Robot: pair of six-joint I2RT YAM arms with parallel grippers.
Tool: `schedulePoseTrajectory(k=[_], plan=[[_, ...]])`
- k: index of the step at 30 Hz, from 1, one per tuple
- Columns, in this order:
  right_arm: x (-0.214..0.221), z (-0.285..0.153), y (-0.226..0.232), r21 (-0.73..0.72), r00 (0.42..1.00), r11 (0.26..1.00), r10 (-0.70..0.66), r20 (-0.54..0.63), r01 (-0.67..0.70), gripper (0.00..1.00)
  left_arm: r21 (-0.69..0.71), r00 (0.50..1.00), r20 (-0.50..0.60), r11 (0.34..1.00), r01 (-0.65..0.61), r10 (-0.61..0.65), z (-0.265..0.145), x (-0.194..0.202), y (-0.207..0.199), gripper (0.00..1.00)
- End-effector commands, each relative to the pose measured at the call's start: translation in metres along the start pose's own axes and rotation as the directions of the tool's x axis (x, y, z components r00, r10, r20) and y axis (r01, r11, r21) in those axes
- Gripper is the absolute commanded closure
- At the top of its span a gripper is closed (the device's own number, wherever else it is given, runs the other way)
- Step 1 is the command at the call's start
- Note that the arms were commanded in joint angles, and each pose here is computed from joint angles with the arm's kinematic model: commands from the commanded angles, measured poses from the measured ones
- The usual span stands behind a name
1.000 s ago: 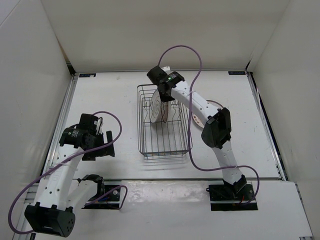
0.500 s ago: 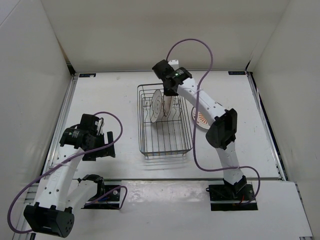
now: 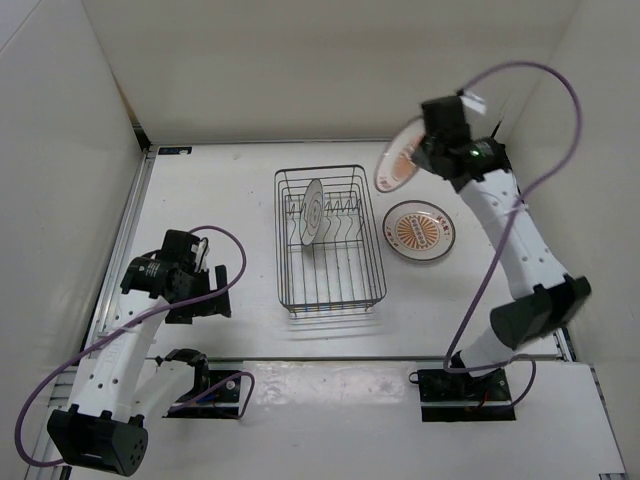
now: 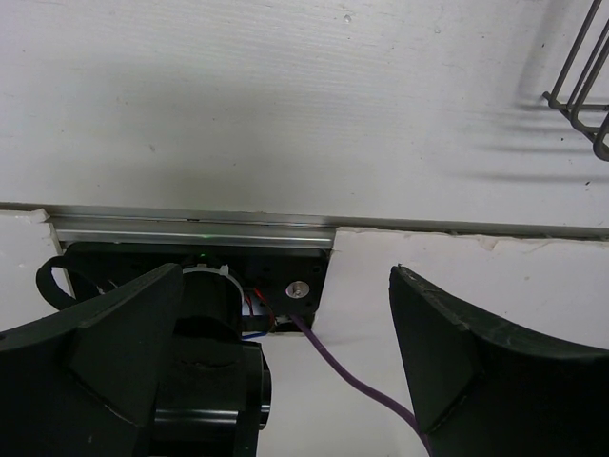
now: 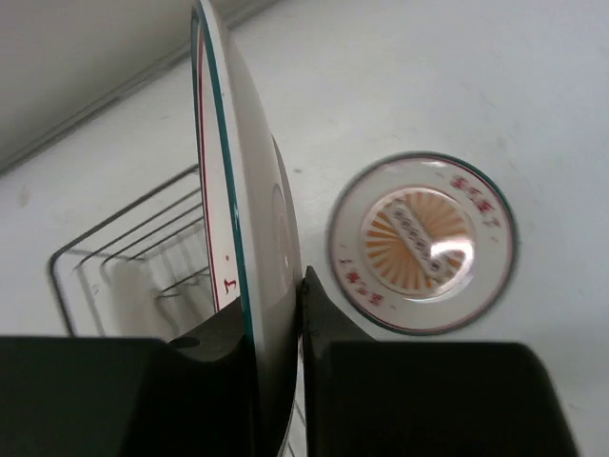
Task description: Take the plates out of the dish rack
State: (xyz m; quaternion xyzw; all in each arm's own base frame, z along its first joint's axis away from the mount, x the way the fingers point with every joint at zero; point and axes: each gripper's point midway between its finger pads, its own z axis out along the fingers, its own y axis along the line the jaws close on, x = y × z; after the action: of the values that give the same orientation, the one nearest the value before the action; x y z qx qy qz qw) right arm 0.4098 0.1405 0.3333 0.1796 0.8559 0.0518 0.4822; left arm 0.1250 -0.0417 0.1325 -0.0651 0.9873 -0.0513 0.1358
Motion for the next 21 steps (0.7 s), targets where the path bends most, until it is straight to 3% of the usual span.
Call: schedulePoseTrajectory(k=[1,2,4,6,8,11,16,21], plan=[[-0.004,0.025,-0.035,-0.073,0.934,0.931,0.357,-0.027,-0.358,1.00,0.002,1.000,0.013,1.000,-0.003,0.003,0.000,0.001,0.000,0.00],[0.037,0.034,-0.049,-0.075,0.927,0.928,0.355,-0.122,-0.365,1.00,0.003,1.000,0.019,1.000,-0.003,0.003,0.000,0.000,0.000,0.00],[0.027,0.049,-0.060,-0.142,0.914,0.905,0.385,-0.129,-0.401,1.00,0.000,1.000,0.013,1.000,-0.008,0.008,0.000,0.002,0.000,0.00],[0.054,0.061,-0.052,-0.237,0.913,0.902,0.291,-0.284,-0.361,1.00,-0.003,1.000,0.008,1.000,-0.009,0.009,0.002,0.003,0.001,0.00],[0.074,0.068,-0.050,-0.269,0.907,0.903,0.232,-0.353,-0.335,1.00,0.000,1.000,0.007,1.000,-0.007,0.007,0.002,0.004,0.001,0.00],[0.088,0.085,-0.051,-0.318,0.913,0.888,0.217,-0.346,-0.332,1.00,0.012,1.000,0.010,1.000,-0.011,0.011,0.003,0.003,-0.001,0.00],[0.142,0.106,-0.094,-0.171,0.907,0.944,0.205,-0.368,-0.283,1.00,0.014,1.000,-0.004,1.000,-0.012,0.012,0.008,0.007,-0.001,0.00],[0.166,0.108,-0.116,-0.118,0.897,0.956,0.203,-0.394,-0.268,1.00,0.013,1.000,-0.002,1.000,-0.021,0.021,0.009,0.006,-0.001,0.00]])
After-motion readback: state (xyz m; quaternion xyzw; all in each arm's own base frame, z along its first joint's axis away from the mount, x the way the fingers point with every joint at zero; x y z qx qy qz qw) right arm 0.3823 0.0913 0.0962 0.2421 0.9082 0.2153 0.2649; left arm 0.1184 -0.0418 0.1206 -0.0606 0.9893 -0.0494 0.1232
